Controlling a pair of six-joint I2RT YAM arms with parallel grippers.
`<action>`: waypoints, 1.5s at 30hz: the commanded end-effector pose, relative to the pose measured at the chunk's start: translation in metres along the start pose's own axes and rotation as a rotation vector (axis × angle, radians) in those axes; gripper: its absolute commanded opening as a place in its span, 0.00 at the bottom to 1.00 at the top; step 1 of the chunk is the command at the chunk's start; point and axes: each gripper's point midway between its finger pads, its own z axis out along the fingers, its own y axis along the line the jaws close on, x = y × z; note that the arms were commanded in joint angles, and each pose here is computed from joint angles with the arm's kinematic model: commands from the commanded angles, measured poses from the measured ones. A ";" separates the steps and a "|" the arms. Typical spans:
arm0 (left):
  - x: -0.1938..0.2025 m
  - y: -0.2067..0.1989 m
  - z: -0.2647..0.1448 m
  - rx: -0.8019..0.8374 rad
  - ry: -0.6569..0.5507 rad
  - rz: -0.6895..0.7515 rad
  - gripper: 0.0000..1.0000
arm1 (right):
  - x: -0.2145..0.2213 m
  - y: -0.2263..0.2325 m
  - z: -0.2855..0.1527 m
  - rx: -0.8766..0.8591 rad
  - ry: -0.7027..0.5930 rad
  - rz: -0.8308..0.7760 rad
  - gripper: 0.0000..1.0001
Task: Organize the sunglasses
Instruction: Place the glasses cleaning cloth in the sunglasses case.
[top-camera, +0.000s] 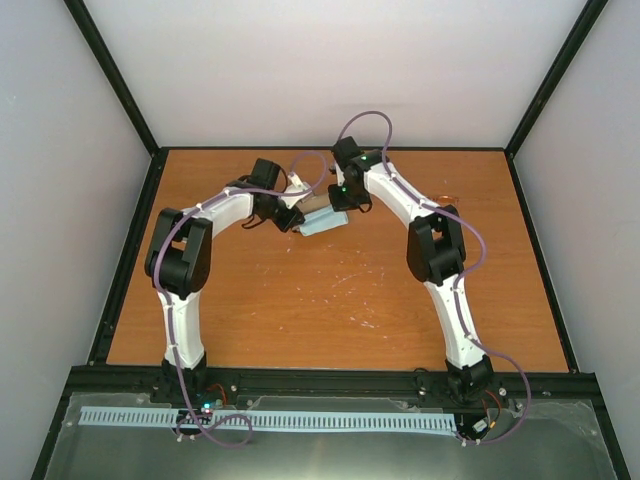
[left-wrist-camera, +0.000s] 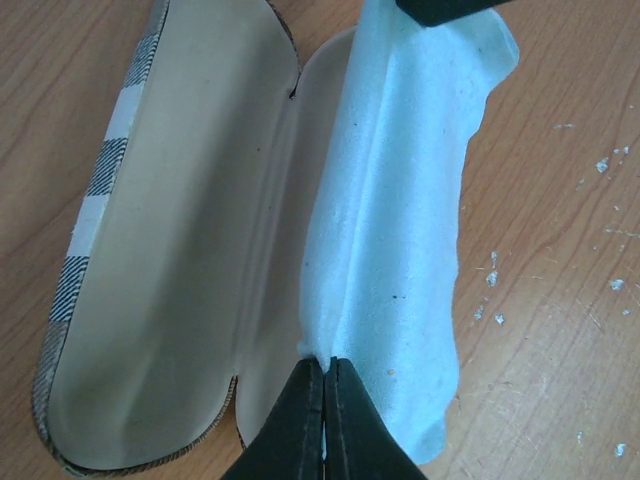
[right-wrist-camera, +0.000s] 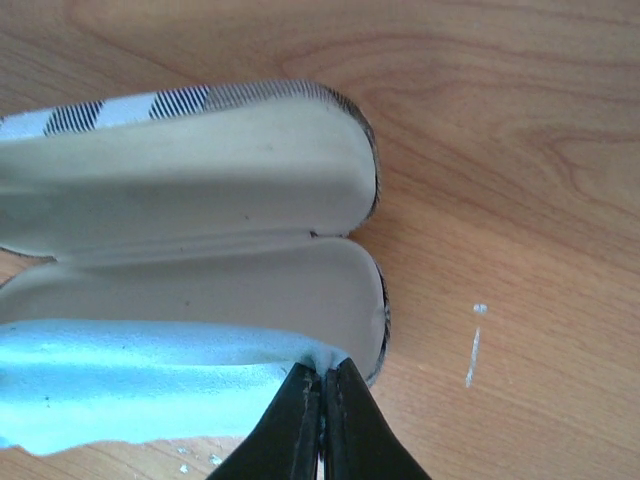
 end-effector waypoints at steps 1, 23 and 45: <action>-0.008 0.008 -0.002 0.012 -0.013 0.009 0.00 | -0.010 -0.002 0.004 -0.028 -0.009 0.000 0.03; 0.019 0.002 0.013 0.037 0.038 -0.030 0.00 | 0.024 -0.002 0.044 -0.072 0.117 0.032 0.03; 0.009 0.021 0.017 -0.041 0.023 0.002 0.01 | 0.020 -0.002 0.028 -0.037 0.004 0.056 0.03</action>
